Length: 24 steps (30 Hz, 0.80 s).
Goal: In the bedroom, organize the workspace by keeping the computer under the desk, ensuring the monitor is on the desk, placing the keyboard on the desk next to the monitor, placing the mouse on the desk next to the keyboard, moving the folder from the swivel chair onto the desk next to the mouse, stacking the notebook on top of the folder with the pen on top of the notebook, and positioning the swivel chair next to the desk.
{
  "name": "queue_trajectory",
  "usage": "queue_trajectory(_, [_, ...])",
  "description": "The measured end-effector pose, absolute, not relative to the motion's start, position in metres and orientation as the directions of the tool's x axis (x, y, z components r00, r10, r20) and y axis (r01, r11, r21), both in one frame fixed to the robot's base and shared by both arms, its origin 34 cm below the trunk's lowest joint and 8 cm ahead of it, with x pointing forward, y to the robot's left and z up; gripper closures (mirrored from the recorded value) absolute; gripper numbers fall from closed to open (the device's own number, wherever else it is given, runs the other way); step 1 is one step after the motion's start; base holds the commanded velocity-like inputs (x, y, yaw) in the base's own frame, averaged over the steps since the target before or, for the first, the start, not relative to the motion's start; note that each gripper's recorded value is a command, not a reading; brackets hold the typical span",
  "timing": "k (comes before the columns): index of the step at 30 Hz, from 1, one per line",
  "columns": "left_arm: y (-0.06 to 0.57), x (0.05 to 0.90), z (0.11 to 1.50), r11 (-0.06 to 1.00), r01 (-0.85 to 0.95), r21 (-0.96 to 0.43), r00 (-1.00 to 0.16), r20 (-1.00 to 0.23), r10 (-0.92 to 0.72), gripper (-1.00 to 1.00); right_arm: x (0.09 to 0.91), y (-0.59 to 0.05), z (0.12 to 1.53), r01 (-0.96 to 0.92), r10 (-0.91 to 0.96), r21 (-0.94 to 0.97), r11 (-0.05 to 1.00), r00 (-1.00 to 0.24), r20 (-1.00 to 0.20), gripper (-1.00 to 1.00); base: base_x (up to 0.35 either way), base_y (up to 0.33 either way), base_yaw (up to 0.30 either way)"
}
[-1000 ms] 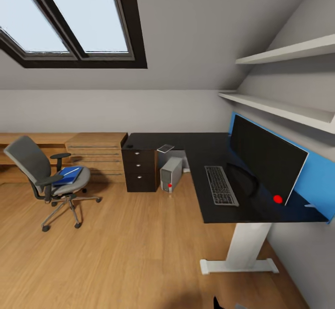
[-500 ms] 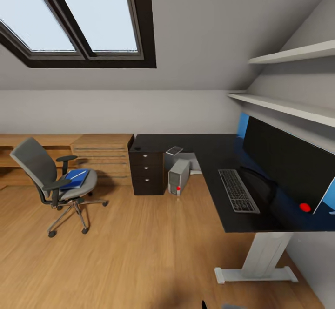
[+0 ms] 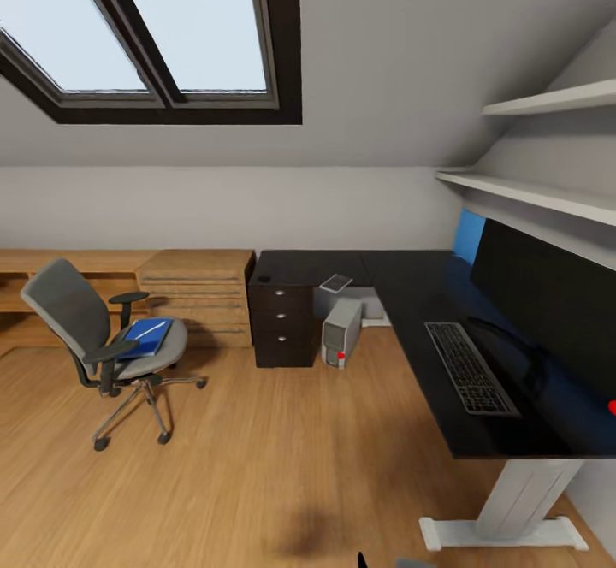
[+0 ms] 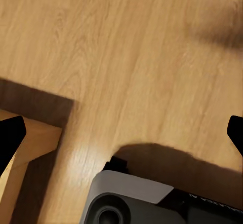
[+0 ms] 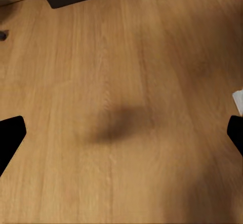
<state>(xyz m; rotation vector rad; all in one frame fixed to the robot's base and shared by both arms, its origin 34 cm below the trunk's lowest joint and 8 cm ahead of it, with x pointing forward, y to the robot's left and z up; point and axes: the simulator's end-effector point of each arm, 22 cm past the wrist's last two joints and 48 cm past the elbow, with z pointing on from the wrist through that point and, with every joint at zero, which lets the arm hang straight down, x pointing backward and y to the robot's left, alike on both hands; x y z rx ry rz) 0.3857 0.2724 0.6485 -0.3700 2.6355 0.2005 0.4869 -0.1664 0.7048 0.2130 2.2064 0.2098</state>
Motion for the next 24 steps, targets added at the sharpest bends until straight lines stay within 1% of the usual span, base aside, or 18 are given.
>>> queue_trajectory(6, [0.2729, 0.3882, 0.6498, 0.952, -0.295, 0.076, -0.847, -0.481, -0.224, -1.0, 0.4874, -0.1642, 0.7055, 0.078, 0.23, 0.23, 0.97, -0.593, -0.772, -1.0, 0.059, 0.001, 0.259])
queue_trajectory(11, [0.2732, 0.3882, 0.6501, 0.952, -0.297, 0.076, -0.846, -0.483, -0.225, -1.0, 0.4874, -0.165, 0.7057, 0.079, 0.231, 0.229, 0.97, -0.592, -0.772, -1.0, 0.256, 0.0, 0.248])
queue_trajectory(15, [0.2732, 0.3881, 0.65, 0.952, -0.298, 0.076, -0.846, -0.483, -0.226, -1.0, 0.4878, -0.1655, 0.7063, 0.08, 0.231, 0.229, 0.97, -0.589, -0.775, -1.0, 0.311, 0.0, 0.065])
queue_trajectory(24, [0.2734, 0.3877, 0.6498, 0.951, -0.299, 0.076, -0.846, -0.482, -0.228, -1.0, 0.49, -0.1666, 0.7097, 0.078, 0.23, 0.227, 0.971, -0.572, -0.787, -1.0, 0.32, 0.0, 0.008])
